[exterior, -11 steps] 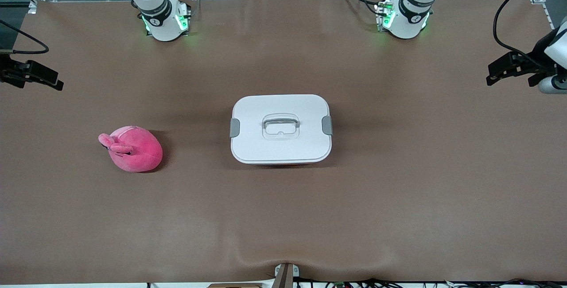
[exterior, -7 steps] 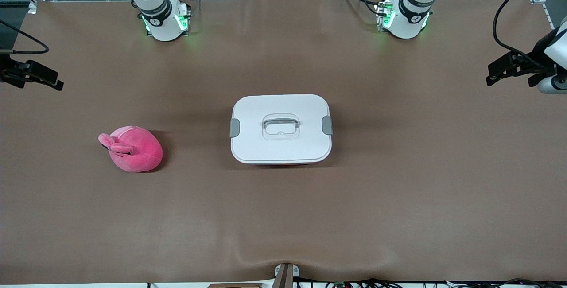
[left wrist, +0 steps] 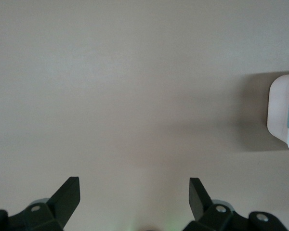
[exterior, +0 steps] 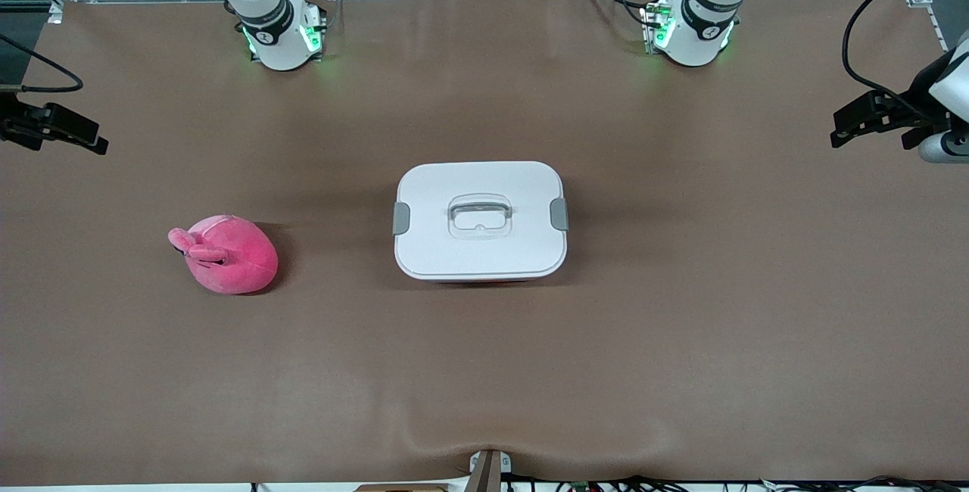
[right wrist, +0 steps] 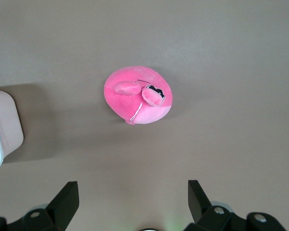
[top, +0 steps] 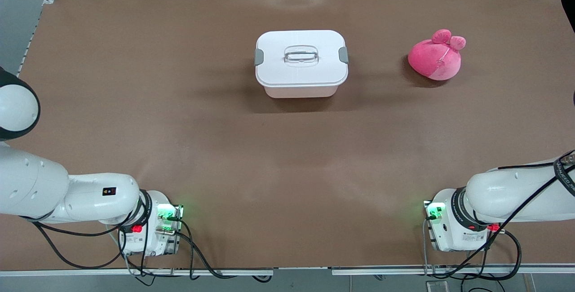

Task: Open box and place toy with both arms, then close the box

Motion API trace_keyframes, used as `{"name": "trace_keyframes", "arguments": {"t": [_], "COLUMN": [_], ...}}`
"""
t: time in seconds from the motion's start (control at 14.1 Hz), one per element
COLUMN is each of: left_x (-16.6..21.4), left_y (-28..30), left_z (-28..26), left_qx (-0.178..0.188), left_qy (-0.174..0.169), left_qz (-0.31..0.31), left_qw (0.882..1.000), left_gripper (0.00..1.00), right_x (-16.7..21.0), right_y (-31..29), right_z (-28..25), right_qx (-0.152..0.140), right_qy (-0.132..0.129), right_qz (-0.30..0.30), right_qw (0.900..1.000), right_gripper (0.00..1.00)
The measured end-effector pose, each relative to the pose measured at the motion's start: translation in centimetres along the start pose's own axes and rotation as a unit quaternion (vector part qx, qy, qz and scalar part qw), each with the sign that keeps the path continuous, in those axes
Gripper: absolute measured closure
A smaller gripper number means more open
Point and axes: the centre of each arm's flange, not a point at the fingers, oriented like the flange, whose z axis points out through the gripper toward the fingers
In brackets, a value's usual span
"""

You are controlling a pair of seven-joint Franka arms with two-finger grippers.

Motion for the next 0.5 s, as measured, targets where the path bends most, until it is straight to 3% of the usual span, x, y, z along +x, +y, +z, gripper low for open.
{"name": "trace_keyframes", "arguments": {"t": [0.5], "left_x": [1.6], "left_y": [-2.5], "left_z": [2.3], "left_qx": [-0.004], "left_qy": [-0.019], "left_qz": [-0.02], "left_qw": [1.0], "left_gripper": [0.0], "right_x": [1.7], "right_y": [1.3], "right_z": [3.3], "right_qx": [-0.009], "right_qy": [-0.032], "right_qz": [0.011], "right_qw": [0.999], "right_gripper": [0.0]}}
